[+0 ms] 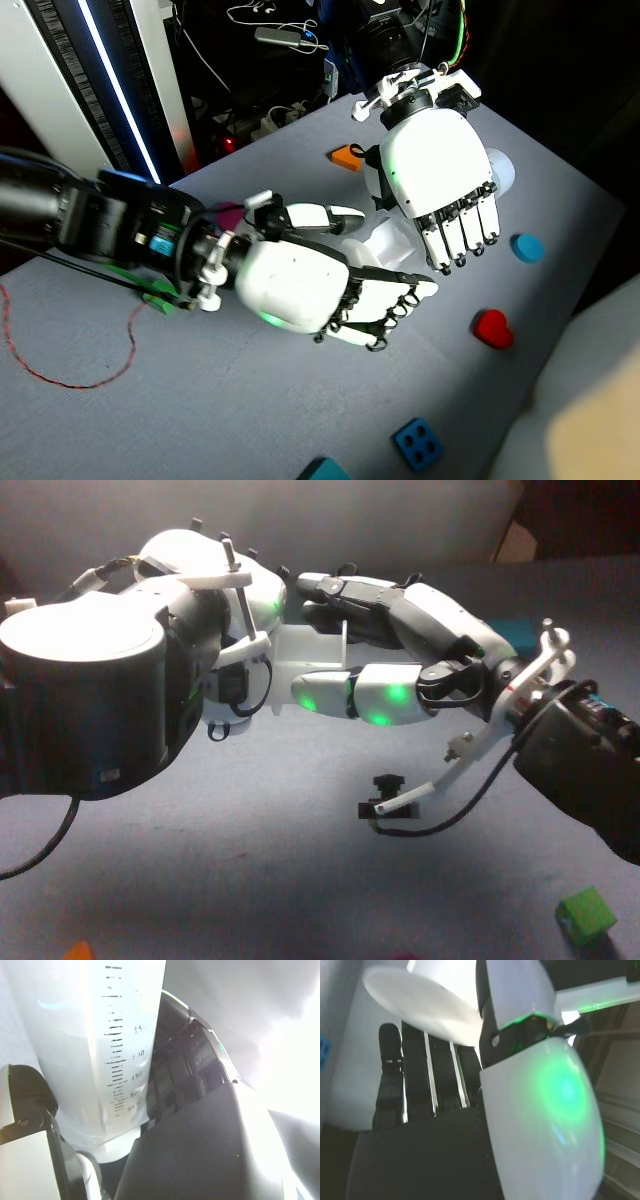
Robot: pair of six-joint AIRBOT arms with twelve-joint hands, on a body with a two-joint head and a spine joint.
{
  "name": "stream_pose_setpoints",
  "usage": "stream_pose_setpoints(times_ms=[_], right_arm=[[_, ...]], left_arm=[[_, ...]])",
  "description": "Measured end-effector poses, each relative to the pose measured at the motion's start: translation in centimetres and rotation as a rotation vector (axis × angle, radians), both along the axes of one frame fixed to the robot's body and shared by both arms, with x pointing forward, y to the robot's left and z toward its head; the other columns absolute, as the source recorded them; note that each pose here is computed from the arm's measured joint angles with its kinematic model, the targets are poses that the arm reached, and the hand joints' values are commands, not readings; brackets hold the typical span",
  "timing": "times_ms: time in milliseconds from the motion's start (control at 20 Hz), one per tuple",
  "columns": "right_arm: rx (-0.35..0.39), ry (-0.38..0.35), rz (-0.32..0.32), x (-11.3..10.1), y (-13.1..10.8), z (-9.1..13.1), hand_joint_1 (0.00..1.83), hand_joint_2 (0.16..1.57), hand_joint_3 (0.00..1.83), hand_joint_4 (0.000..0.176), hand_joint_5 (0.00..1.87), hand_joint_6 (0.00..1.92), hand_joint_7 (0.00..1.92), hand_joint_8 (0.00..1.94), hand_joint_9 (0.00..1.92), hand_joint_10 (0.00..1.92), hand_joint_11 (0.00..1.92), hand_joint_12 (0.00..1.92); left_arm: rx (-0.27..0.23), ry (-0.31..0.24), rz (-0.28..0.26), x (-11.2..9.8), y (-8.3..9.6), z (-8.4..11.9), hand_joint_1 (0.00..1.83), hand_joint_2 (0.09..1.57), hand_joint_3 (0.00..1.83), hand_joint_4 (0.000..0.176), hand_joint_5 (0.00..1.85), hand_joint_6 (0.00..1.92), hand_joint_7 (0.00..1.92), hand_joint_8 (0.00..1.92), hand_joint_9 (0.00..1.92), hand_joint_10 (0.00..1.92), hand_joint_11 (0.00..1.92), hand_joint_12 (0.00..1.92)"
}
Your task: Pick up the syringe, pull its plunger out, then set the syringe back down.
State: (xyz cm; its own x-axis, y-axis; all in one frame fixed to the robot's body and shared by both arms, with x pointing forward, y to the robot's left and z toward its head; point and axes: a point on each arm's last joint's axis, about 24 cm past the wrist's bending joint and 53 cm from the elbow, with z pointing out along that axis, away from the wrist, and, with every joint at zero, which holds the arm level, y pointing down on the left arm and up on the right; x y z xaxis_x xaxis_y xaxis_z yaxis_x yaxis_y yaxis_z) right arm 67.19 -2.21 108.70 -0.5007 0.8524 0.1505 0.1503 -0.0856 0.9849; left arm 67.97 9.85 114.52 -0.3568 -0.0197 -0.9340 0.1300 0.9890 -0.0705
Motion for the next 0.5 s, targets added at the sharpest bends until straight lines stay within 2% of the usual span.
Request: stream_pose_setpoints(times_ms=[100, 150, 200, 400, 450, 500], right_arm=[[0.002, 0.012, 0.007, 0.4, 0.3, -0.6, 1.17, 0.98, 0.0, 0.0, 0.37, 0.0, 0.5, 0.0, 0.44, 0.0, 0.0, 0.99], [0.001, 0.014, 0.006, 0.5, 0.3, -0.7, 1.18, 0.98, 0.0, 0.0, 0.38, 0.0, 0.51, 0.0, 0.47, 0.01, 0.0, 1.02], [0.0, 0.014, 0.007, 0.7, 0.6, -0.9, 1.17, 0.98, 0.0, 0.0, 0.4, 0.01, 0.53, 0.01, 0.47, 0.01, 0.01, 1.03], [0.009, 0.01, 0.007, 1.2, 1.1, -0.8, 1.17, 0.99, 0.0, 0.0, 0.42, 0.01, 0.51, 0.0, 0.47, 0.01, 0.0, 1.05], [0.012, 0.008, 0.009, 1.2, 1.2, -0.7, 1.17, 0.99, 0.0, 0.0, 0.42, 0.01, 0.52, 0.0, 0.48, 0.01, 0.01, 1.06], [0.013, 0.003, 0.011, 1.2, 1.3, -0.6, 1.17, 0.99, 0.0, 0.0, 0.43, 0.01, 0.54, 0.01, 0.49, 0.01, 0.01, 1.06]], left_arm=[[0.001, 0.0, 0.0, 0.0, 0.0, 0.0, 1.47, 1.23, 0.0, 0.0, 0.69, 1.27, 0.67, 1.49, 0.62, 1.54, 0.65, 1.71], [0.001, -0.001, 0.001, -0.1, 0.0, 0.0, 1.36, 1.25, 0.0, 0.0, 0.72, 1.28, 0.69, 1.49, 0.64, 1.57, 0.58, 1.56], [0.001, -0.002, -0.002, -0.2, 0.0, 0.1, 1.34, 1.25, 0.0, 0.0, 0.73, 1.27, 0.69, 1.49, 0.64, 1.57, 0.57, 1.52], [0.008, -0.007, 0.015, 0.0, 0.6, 0.2, 1.33, 1.25, 0.0, 0.0, 0.72, 1.27, 0.71, 1.49, 0.66, 1.57, 0.62, 1.46], [0.008, -0.007, 0.016, 0.0, 0.6, 0.2, 1.45, 1.23, 0.0, 0.0, 0.7, 1.25, 0.69, 1.48, 0.63, 1.53, 0.66, 1.64], [0.007, -0.006, 0.017, -0.1, 0.7, 0.2, 1.47, 1.23, 0.0, 0.0, 0.69, 1.25, 0.69, 1.48, 0.62, 1.53, 0.65, 1.69]])
